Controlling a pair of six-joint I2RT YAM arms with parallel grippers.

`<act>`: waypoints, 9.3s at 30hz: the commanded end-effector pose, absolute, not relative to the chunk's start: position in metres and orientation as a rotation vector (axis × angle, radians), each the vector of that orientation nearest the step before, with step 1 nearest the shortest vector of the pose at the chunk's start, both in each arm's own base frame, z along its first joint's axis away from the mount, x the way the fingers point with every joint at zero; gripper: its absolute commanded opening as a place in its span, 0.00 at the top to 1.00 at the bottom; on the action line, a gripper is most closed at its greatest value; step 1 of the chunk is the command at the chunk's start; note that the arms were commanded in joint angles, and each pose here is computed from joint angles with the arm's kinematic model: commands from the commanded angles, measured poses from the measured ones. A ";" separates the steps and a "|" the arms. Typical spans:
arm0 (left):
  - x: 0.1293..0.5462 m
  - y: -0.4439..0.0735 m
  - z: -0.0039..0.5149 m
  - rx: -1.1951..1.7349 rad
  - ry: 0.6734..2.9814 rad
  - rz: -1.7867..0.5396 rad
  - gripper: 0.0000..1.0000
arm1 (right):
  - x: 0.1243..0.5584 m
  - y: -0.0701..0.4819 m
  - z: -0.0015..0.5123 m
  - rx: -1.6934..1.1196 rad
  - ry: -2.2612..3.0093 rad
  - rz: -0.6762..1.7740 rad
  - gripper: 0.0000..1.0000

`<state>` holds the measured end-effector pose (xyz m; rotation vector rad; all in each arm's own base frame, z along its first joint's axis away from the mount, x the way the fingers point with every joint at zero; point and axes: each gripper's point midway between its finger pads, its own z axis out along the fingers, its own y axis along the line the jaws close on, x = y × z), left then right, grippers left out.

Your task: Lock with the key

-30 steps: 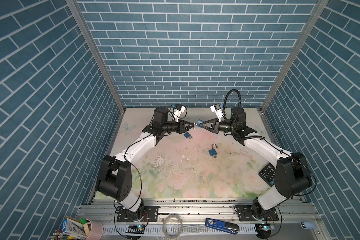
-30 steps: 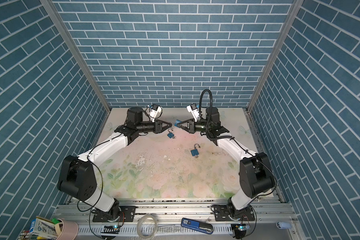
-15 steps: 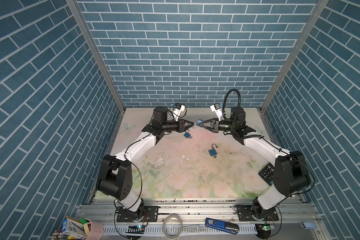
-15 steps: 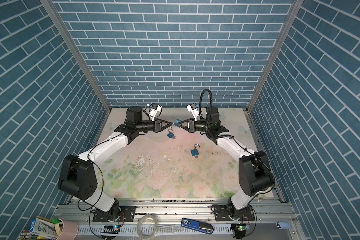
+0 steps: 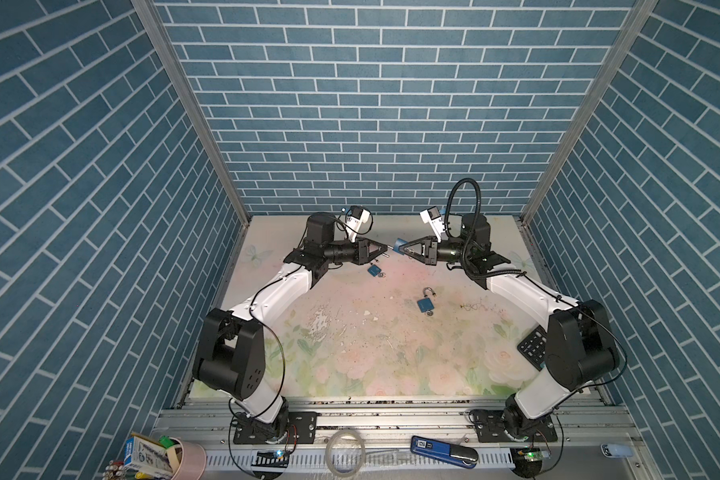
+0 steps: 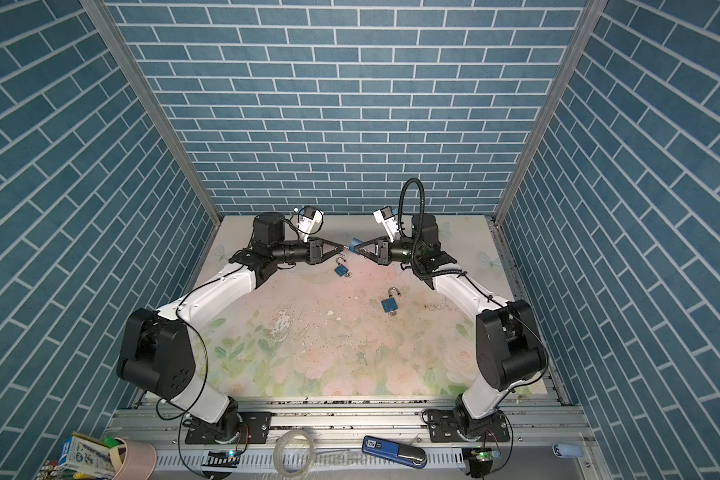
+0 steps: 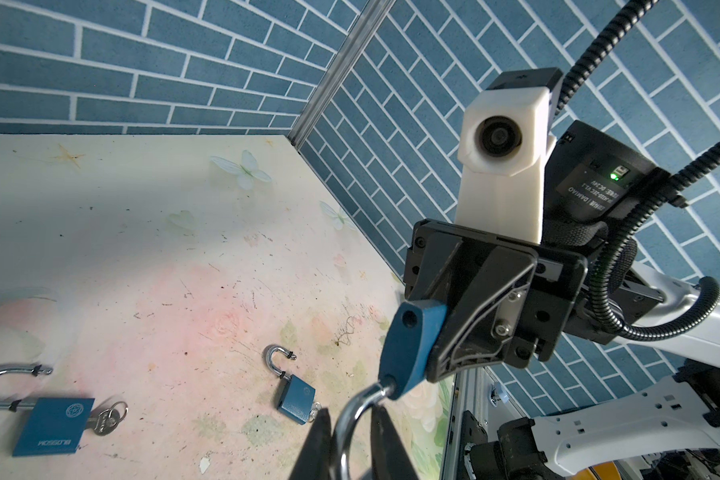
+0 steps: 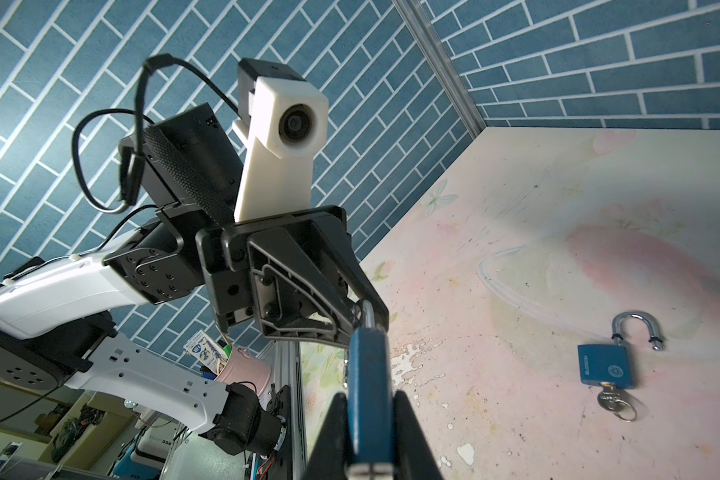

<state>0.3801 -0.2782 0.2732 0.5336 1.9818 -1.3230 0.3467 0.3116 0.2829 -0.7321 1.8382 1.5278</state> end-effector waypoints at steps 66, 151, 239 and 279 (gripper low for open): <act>0.388 -0.275 0.278 0.566 1.968 -1.307 1.00 | 0.345 0.306 0.309 -0.801 1.747 1.539 0.77; 0.369 -0.279 0.362 -0.070 1.835 -1.571 1.00 | 0.358 0.319 0.316 -0.500 1.227 1.334 0.57; 0.373 -0.275 0.294 0.066 1.952 -1.453 1.00 | 0.359 0.306 0.362 -0.453 1.392 1.760 1.00; 0.377 -0.275 0.306 0.092 1.909 -1.460 1.00 | 0.355 0.316 0.367 -0.496 1.442 1.790 1.00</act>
